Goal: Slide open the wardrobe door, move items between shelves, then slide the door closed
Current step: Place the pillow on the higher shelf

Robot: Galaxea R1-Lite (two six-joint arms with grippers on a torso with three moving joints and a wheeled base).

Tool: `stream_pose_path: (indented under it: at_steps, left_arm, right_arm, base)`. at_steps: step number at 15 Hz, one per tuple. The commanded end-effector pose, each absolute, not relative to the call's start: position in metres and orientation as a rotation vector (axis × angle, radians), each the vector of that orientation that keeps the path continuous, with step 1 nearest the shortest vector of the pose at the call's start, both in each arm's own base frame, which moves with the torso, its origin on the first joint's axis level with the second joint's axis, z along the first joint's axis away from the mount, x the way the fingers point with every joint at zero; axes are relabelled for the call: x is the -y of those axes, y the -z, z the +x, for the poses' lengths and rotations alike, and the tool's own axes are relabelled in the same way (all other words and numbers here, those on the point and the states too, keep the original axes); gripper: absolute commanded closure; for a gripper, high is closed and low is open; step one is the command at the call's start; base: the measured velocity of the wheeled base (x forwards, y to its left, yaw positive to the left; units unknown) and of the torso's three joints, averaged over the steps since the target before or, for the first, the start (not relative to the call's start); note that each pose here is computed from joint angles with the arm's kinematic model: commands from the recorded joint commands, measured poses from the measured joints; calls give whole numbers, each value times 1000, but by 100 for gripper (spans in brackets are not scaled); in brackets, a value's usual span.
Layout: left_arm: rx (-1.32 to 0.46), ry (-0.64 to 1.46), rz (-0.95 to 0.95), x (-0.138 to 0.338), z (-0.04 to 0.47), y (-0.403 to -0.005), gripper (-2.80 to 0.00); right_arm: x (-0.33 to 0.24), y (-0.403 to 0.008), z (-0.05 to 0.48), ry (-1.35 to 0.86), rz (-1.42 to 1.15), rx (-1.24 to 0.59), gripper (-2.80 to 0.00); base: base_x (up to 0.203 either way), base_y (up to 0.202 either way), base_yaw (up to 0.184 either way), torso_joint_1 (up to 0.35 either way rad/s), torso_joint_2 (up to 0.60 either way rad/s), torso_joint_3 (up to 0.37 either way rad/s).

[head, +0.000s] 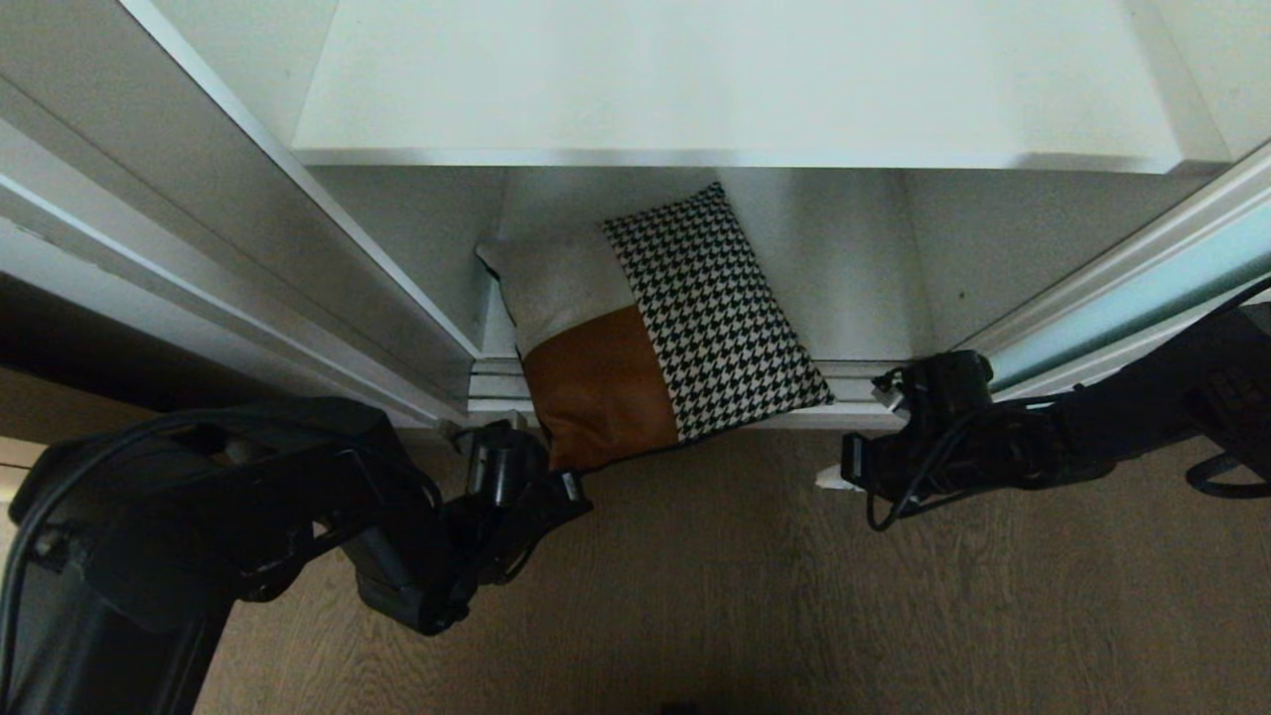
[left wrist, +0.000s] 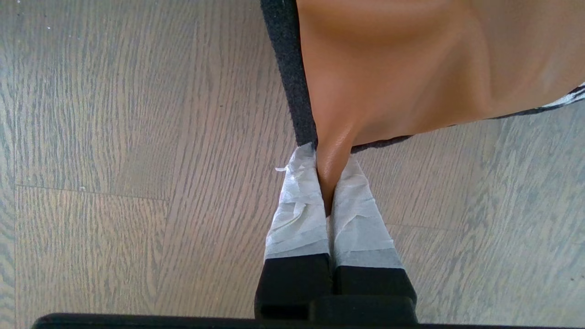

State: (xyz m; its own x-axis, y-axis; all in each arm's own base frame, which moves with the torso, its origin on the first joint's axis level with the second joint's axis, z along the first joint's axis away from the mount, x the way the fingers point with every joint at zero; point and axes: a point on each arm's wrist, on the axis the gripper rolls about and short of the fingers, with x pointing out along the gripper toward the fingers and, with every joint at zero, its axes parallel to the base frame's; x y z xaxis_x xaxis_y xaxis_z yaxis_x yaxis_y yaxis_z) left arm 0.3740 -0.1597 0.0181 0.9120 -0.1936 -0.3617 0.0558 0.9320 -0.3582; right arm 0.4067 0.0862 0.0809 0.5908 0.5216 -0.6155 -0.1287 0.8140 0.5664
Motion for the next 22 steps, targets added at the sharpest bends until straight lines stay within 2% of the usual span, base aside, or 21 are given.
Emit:
stream_pose_path:
  at_steps: [1, 5, 12, 13, 22]
  left_arm:
    - [-409, 130, -351, 160, 374, -15, 0]
    - [-427, 126, -345, 160, 374, -8, 0]
    - [-454, 140, -331, 168, 369, -4, 0]
    - [-454, 140, -333, 168, 369, -4, 0]
    - [-446, 141, -335, 167, 370, -6, 0]
  right_arm:
    - [-89, -86, 416, -420, 491, -835, 0]
    - [-68, -92, 424, -475, 533, -804, 0]
    - [-66, -89, 427, -509, 547, -772, 0]
    - [-63, -90, 428, -508, 536, -758, -280]
    - [-65, -98, 444, -572, 536, -678, -280]
  base:
    - [0, 0, 0, 0, 0, 0]
    - [0, 0, 0, 0, 0, 0]
    - [0, 0, 0, 0, 0, 0]
    - [0, 0, 0, 0, 0, 0]
    - [0, 0, 0, 0, 0, 0]
